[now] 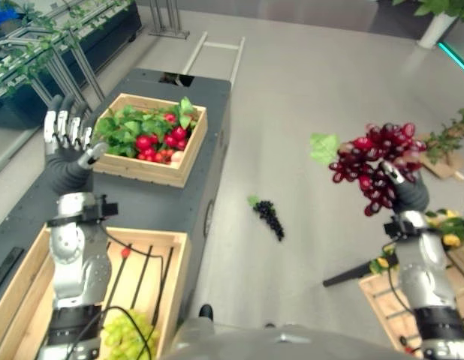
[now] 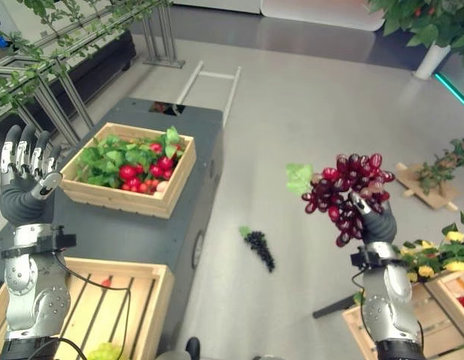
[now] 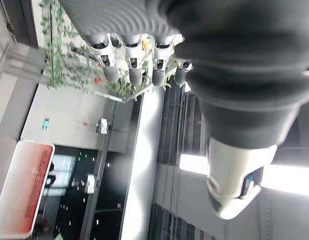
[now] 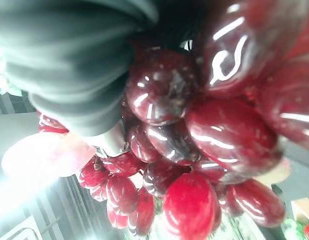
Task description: Pick up the fruits from the basket on one side to the basket on the other side
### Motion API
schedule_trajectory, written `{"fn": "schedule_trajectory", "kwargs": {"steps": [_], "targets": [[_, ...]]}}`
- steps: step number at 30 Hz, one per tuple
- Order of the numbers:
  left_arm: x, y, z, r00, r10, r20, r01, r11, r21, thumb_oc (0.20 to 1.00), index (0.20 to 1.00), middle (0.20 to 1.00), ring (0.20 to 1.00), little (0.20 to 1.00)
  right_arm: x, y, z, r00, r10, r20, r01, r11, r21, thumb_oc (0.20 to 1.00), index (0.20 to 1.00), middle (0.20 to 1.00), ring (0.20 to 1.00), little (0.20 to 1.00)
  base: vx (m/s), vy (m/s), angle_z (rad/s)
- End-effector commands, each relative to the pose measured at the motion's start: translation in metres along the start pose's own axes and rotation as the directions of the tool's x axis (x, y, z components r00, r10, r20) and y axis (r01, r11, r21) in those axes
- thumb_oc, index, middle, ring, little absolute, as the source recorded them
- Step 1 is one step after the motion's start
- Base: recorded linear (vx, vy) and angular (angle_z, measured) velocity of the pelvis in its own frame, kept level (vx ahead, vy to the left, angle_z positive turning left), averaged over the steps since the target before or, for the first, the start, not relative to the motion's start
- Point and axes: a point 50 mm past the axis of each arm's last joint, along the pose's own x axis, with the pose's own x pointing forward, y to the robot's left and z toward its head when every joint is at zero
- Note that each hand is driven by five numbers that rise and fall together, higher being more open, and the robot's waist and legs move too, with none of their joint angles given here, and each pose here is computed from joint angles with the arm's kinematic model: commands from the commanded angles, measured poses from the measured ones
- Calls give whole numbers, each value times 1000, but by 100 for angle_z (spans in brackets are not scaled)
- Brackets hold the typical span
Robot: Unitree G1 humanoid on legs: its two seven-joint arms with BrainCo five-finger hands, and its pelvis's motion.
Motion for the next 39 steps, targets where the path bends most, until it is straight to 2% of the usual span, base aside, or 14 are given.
{"fn": "schedule_trajectory", "kwargs": {"steps": [1,12,21,30,39], "targets": [[11,-2,16,995,-58,85,53,997,62,1000,1000,1000,1000,1000,25,8,40,977,59,206,-47,997,-62,200,200,200,200,200,-193,213,-28],[12,4,24,993,-49,111,37,993,110,1000,1000,1000,1000,1000,31,11,44,974,80,214,-57,992,-111,200,200,200,200,200,-151,97,-74],[5,8,18,996,-12,89,6,998,67,1000,1000,1000,1000,1000,26,-4,51,979,46,197,-17,989,-147,200,200,200,200,200,8,-135,-47],[6,-5,5,997,-24,70,25,1000,-4,1000,1000,1000,1000,1000,20,-8,53,978,23,208,8,989,-149,200,200,200,200,200,28,-149,-28],[4,-5,1,999,2,54,-2,1000,6,1000,1000,1000,1000,1000,26,6,52,970,59,235,-32,992,-119,200,200,200,200,200,-14,-129,-42]]}}
